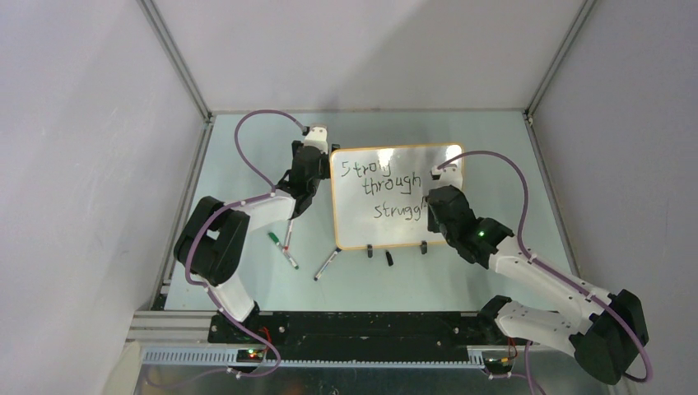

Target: Write a sentence on the whiteboard

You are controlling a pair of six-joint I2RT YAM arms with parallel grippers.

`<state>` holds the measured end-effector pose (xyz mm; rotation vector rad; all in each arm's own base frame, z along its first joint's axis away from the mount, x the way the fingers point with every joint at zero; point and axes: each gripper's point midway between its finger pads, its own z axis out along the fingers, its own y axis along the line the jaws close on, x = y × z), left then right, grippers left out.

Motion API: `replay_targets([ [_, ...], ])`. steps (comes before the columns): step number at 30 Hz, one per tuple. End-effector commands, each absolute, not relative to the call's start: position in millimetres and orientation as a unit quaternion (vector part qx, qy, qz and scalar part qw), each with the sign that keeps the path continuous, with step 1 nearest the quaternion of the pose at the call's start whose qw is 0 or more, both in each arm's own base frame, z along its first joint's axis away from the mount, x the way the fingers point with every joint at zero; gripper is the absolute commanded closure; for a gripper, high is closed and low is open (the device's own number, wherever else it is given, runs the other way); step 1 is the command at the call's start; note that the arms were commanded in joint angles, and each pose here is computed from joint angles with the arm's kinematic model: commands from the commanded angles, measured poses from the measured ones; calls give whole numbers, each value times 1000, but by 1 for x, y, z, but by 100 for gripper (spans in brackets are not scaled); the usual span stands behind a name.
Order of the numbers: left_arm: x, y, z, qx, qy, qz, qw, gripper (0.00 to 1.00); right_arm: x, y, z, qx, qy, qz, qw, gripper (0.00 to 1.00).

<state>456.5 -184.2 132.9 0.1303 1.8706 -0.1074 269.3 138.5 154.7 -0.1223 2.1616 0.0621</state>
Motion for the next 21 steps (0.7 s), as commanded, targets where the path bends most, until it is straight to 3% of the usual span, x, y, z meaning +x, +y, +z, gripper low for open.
replay_targets([
  [1, 458, -189, 150, 53, 787, -60, 611, 18, 280, 150, 174, -46, 869, 49, 490, 100],
  [21, 458, -189, 150, 53, 787, -60, 612, 18, 262, 143, 158, -41, 886, 41, 460, 100],
])
